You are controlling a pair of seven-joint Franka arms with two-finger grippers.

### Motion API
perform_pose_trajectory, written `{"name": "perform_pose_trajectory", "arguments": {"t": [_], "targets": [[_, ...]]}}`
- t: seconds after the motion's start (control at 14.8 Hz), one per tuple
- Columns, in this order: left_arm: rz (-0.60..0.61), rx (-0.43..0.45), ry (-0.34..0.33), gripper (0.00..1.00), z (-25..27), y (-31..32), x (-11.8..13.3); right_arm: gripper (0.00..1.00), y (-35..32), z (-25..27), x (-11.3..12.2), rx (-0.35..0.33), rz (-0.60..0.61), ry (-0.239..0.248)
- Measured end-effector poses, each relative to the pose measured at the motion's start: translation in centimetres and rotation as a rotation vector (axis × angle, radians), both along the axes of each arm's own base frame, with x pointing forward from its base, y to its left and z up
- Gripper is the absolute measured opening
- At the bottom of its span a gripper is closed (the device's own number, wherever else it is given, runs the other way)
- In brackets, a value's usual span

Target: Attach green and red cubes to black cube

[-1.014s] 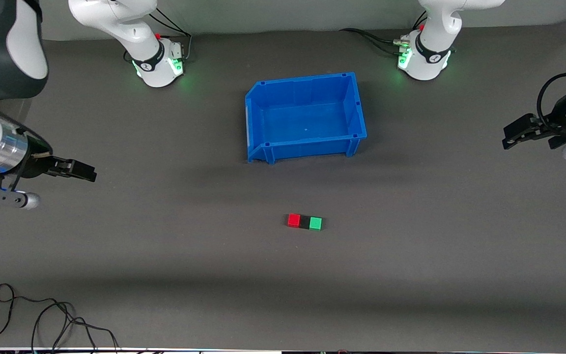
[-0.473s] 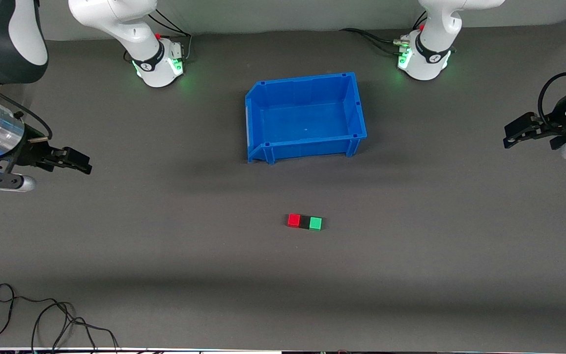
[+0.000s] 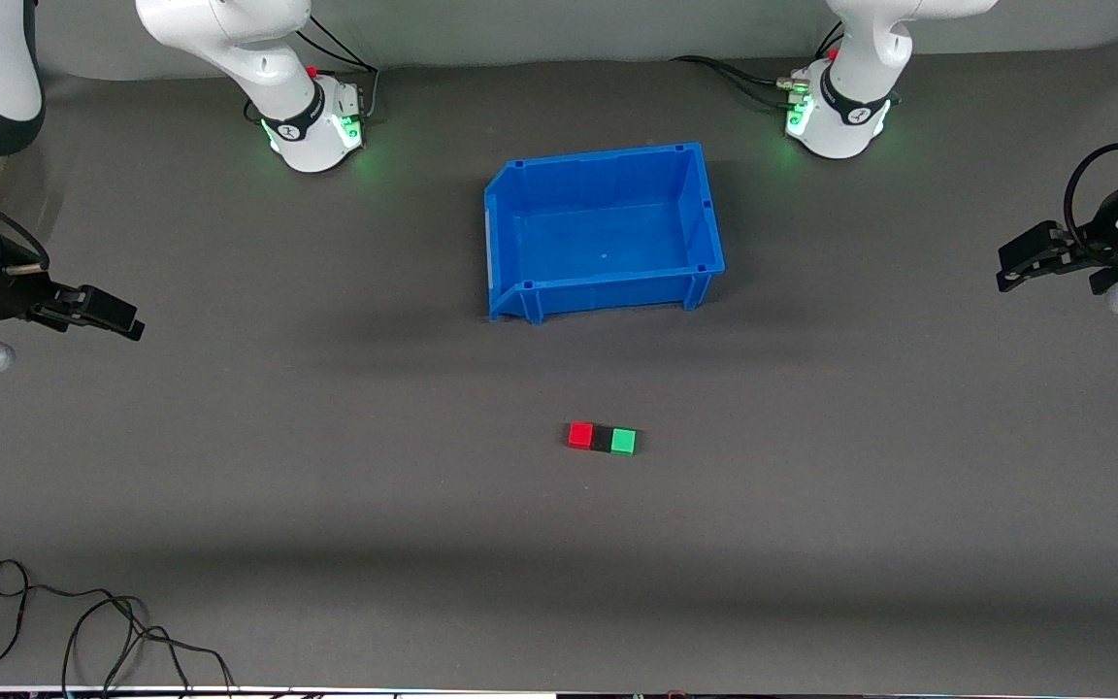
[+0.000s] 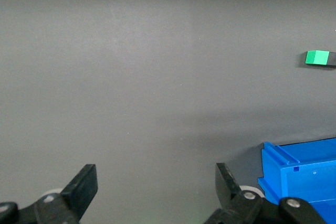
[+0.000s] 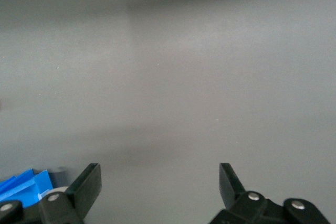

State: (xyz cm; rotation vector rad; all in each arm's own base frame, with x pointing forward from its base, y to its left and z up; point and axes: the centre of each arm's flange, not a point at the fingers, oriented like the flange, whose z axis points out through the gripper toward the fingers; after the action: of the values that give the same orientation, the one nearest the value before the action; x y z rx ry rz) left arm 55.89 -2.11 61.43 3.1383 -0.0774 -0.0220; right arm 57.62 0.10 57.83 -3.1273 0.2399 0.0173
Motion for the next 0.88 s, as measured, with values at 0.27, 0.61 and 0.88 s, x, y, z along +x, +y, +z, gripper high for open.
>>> {"name": "perform_pose_trajectory", "arguments": {"t": [0.27, 0.61, 0.88], "targets": [[-0.001, 0.001, 0.004, 1.00, -0.05, 0.00, -0.03, 1.00, 0.67, 0.97, 0.12, -0.005, 0.071, -0.006], [-0.003, 0.001, 0.005, 1.00, -0.06, -0.03, -0.03, 1.00, 0.15, 0.22, 0.43, -0.007, 0.107, 0.008], [-0.005, 0.001, 0.005, 1.00, -0.07, -0.11, -0.03, 1.00, 0.16, 0.01, 0.52, -0.007, 0.108, 0.011]]}}
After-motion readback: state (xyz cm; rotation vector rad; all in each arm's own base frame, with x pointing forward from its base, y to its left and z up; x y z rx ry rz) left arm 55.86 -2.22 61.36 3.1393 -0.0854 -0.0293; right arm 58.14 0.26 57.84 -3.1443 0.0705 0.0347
